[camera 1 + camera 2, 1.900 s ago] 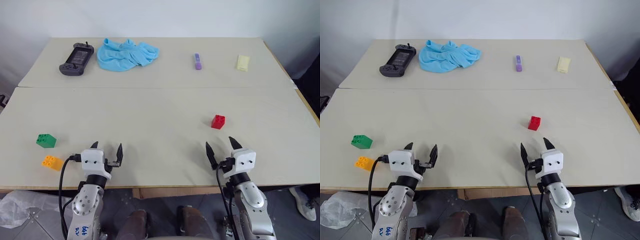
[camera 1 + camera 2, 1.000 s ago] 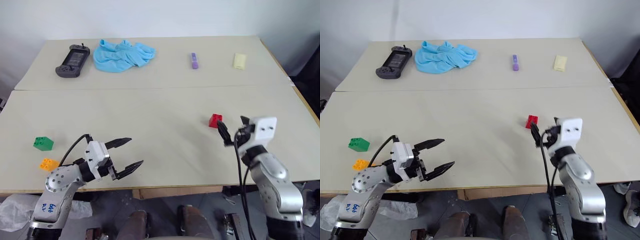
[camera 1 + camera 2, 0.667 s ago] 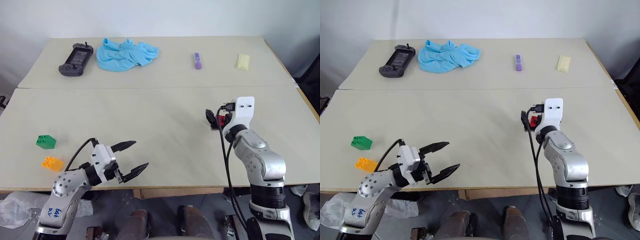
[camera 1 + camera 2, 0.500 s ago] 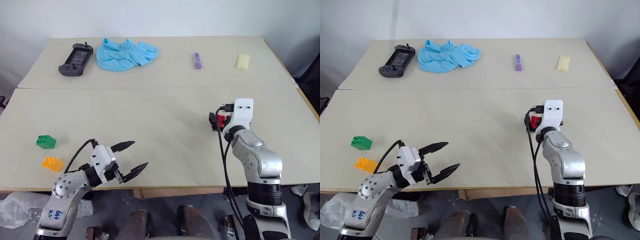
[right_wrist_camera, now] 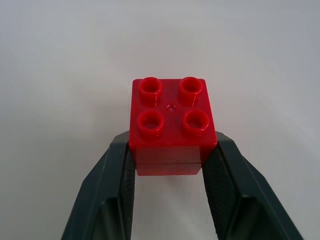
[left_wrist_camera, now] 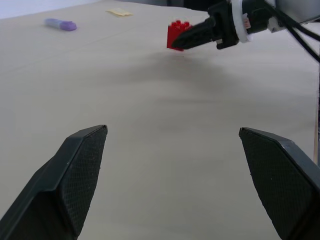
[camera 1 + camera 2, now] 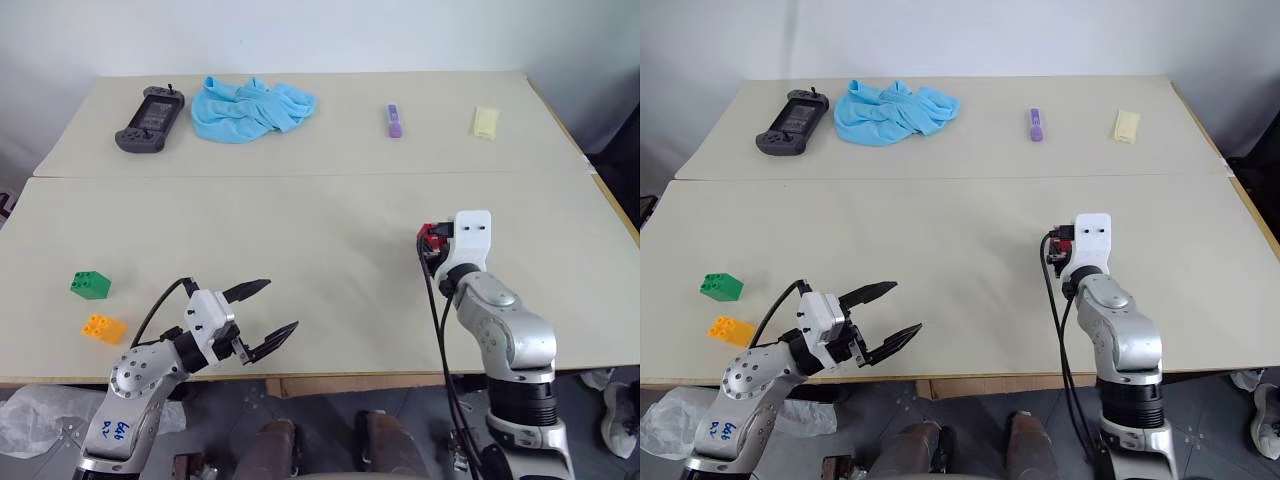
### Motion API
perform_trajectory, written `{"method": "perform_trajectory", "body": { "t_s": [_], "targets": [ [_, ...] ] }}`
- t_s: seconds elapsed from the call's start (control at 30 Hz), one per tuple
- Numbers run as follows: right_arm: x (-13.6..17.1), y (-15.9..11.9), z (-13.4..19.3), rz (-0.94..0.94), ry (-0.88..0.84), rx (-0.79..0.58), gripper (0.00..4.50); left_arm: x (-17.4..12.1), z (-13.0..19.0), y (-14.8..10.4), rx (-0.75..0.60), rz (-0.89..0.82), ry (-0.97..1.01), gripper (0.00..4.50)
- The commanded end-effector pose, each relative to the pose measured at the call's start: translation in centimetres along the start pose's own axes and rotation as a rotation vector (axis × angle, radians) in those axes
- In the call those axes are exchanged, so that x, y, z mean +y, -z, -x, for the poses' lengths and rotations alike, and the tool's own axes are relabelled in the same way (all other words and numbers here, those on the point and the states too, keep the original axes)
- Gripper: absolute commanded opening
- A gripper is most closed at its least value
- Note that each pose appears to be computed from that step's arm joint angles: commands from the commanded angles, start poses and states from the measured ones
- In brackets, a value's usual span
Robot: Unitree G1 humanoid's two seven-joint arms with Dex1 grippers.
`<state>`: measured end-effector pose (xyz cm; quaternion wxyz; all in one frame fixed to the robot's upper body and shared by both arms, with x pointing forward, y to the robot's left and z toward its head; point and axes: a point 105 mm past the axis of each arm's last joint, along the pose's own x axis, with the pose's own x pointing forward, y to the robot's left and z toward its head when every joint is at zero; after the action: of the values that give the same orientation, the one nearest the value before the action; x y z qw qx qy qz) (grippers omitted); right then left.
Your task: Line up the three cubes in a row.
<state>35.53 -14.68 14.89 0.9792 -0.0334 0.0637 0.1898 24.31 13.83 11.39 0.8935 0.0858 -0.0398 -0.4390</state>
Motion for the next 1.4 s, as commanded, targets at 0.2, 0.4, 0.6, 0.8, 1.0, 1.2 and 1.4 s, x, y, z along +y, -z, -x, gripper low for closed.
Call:
{"method": "perform_trajectory", "body": {
  "t_s": [0.2,0.4,0.6,0.8,1.0,1.2,1.4],
  "targets": [
    [6.5,-3.8,0.7,0.289,-0.958,-0.113,1.48,-0.5,0.6,-0.1,0.001,-0.007,0.002,4.50],
    [3.7,-0.1,-2.3,0.409,-1.035,0.176,1.48,-0.6,0.8,-0.5,0.005,-0.011,-0.008,4.50],
    [4.1,1.8,-2.9,0.447,-1.083,0.260,1.48,-0.9,1.6,-0.3,0.025,-0.006,-0.033,4.50],
    [6.0,2.2,-2.4,0.427,-1.167,0.213,1.48,-0.5,2.4,-0.3,0.045,-0.009,-0.055,4.50],
    [6.5,3.3,-1.7,0.438,-1.166,0.208,1.48,0.2,2.6,-0.5,0.049,-0.021,-0.068,4.50],
    [6.6,3.3,-1.5,0.431,-1.156,0.178,2.21,0.6,2.6,-0.6,0.040,-0.025,-0.090,4.50],
    [6.6,1.0,-1.5,0.450,-1.104,0.020,4.07,0.9,3.4,-1.1,0.025,-0.005,-0.140,4.50]
  ]
}}
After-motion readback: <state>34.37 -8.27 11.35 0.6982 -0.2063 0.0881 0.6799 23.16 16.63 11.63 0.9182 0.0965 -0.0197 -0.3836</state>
